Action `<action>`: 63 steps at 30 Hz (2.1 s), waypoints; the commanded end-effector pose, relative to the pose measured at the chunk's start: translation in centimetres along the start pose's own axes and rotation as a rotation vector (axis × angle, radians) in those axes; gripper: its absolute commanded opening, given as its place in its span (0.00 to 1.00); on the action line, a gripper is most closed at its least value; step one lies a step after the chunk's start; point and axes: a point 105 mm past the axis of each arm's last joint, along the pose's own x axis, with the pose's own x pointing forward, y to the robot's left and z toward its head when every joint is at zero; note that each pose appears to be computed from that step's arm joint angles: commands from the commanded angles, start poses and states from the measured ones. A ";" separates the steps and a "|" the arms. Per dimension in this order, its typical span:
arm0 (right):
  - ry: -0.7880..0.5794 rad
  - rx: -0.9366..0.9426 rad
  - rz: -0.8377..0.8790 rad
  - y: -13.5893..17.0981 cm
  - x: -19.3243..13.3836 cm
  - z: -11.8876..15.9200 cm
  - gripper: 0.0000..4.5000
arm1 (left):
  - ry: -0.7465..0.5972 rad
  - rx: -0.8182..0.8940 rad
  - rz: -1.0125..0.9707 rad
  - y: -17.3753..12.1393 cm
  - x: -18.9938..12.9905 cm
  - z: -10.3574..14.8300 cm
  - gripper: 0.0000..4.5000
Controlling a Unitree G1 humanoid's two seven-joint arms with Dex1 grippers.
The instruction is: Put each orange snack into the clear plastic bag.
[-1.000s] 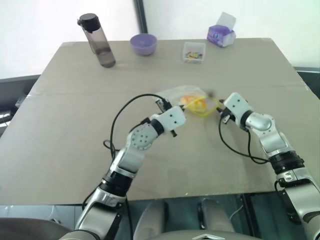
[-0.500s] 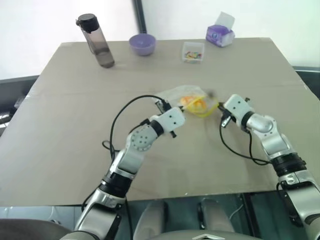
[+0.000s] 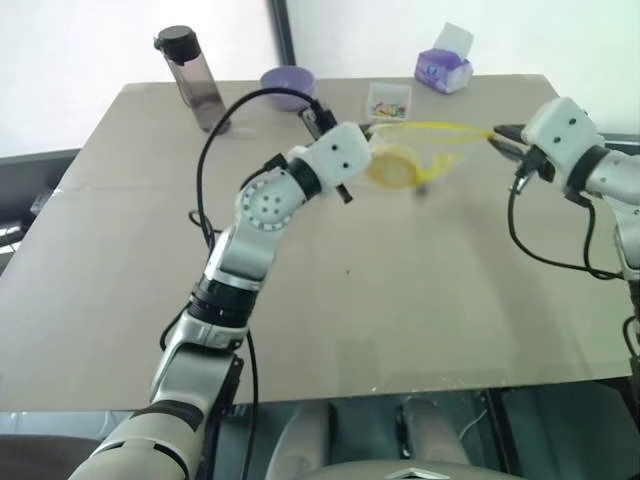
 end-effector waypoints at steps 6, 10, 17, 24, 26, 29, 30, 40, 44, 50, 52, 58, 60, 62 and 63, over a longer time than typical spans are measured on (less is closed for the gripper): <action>-0.024 0.061 0.308 4.0 -2.7 2.9 0.59 | -0.031 -0.013 -0.085 -2.7 -0.9 0.0 0.00; -0.191 0.146 0.316 4.4 -1.5 7.6 0.59 | -0.058 -0.003 -0.120 -3.2 -1.2 0.7 0.00; -0.345 -0.026 0.222 6.1 2.6 12.5 0.59 | -0.066 0.091 -0.172 -2.9 -2.1 1.4 0.00; -0.393 -0.137 0.266 7.8 3.7 12.9 0.59 | -0.065 0.153 -0.218 -2.7 -2.2 2.0 0.00; -0.405 -0.142 0.268 8.0 3.9 13.1 0.59 | -0.063 0.151 -0.215 -2.6 -2.1 2.1 0.00; -0.405 -0.166 0.277 8.4 4.1 12.9 0.59 | -0.063 0.150 -0.211 -2.6 -2.1 2.1 0.00; -0.402 -0.171 0.278 8.5 4.1 12.7 0.59 | -0.066 0.150 -0.210 -2.6 -2.1 2.1 0.00; -0.376 -0.178 0.283 8.4 4.3 11.7 0.22 | -0.074 0.167 -0.206 -2.8 -2.2 2.4 0.00; -0.374 -0.176 0.280 8.2 4.3 11.6 0.15 | -0.069 0.169 -0.205 -2.9 -2.3 2.2 0.00; -0.371 -0.178 0.266 7.7 4.2 11.6 0.15 | -0.050 0.180 -0.208 -3.0 -2.4 1.6 0.00; -0.370 -0.181 0.266 7.6 4.1 11.6 0.15 | -0.045 0.188 -0.206 -2.9 -2.4 1.5 0.00; -0.369 -0.167 0.262 7.3 3.8 11.6 0.12 | -0.038 0.190 -0.210 -3.1 -2.3 1.2 0.00; -0.378 -0.156 0.228 6.8 3.8 11.8 0.11 | -0.039 0.189 -0.209 -3.1 -2.3 1.2 0.00; -0.384 -0.135 0.232 6.7 3.7 11.9 0.11 | -0.039 0.188 -0.208 -3.1 -2.2 1.2 0.00; -0.382 -0.137 0.233 6.7 3.7 11.8 0.22 | -0.040 0.187 -0.208 -3.2 -2.2 1.2 0.00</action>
